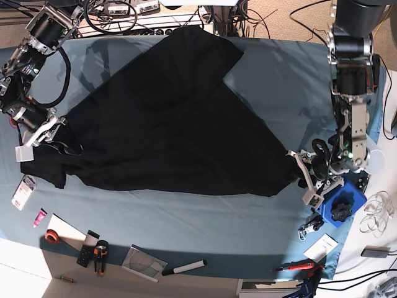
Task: Layout the t-shirt on the table in an organized manner, then fold the t-shirt properly
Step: 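Grasp the shirt hem corners with both grippers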
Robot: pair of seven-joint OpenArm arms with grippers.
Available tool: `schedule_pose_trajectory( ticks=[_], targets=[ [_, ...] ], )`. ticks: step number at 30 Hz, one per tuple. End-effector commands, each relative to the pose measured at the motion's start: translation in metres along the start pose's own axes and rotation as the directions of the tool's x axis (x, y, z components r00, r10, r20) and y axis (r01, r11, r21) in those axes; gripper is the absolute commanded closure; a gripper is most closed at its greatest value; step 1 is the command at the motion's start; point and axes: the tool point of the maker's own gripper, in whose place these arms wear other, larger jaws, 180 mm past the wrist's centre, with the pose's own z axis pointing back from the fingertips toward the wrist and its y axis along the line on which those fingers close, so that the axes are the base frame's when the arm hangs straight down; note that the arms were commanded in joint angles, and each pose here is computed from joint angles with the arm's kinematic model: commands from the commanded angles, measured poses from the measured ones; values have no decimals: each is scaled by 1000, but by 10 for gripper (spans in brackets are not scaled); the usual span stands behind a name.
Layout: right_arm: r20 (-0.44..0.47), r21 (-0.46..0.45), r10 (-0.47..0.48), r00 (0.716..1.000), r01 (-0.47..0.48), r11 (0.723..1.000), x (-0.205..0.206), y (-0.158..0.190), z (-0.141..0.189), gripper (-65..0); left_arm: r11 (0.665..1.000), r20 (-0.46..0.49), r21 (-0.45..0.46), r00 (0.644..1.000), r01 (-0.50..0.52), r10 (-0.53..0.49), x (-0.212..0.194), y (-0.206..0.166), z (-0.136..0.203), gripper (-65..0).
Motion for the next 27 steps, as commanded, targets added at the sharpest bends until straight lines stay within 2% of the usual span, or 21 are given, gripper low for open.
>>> schedule_pose_trajectory(
  ticks=[1, 6, 9, 14, 16, 18, 22, 24, 27],
  targets=[
    [59, 7, 35, 998, -35, 999, 21, 3, 6, -200, 999, 26, 15, 999, 39, -39, 17, 7, 2, -245],
    [59, 7, 35, 998, -35, 999, 21, 3, 6, -200, 988, -135, 47, 981, 148, -140, -11, 0, -20, -245],
    [59, 6, 35, 998, -35, 999, 21, 3, 6, -200, 982, -175, 85, 972, 172, -155, -17, -2, -26, -220],
    [43, -13, 39, 998, -38, 999, 18, -1, 6, -200, 979, -173, 119, 975, 164, -142, -15, 4, -25, 0],
    [9, -48, 41, 999, -40, 998, 10, -8, 7, -200, 976, -175, 144, 975, 161, -135, -13, 11, -22, 0],
    [-31, -78, 37, 999, -40, 996, -1, -14, 8, -200, 967, -175, 215, 979, 136, -99, -9, 28, -17, 0],
    [-155, -165, 15, 988, -41, 985, -38, -31, 17, -200, 922, -173, 364, 982, 133, -74, 7, 69, 1, 0],
    [-222, -207, -2, 975, -45, 977, -60, -38, 24, -200, 906, -159, 401, 984, 134, -76, 20, 83, 10, 0],
    [-308, -255, -30, 951, -52, 965, -89, -47, 36, -200, 904, -149, 407, 986, 130, -75, 31, 93, 17, 0]
  ],
)
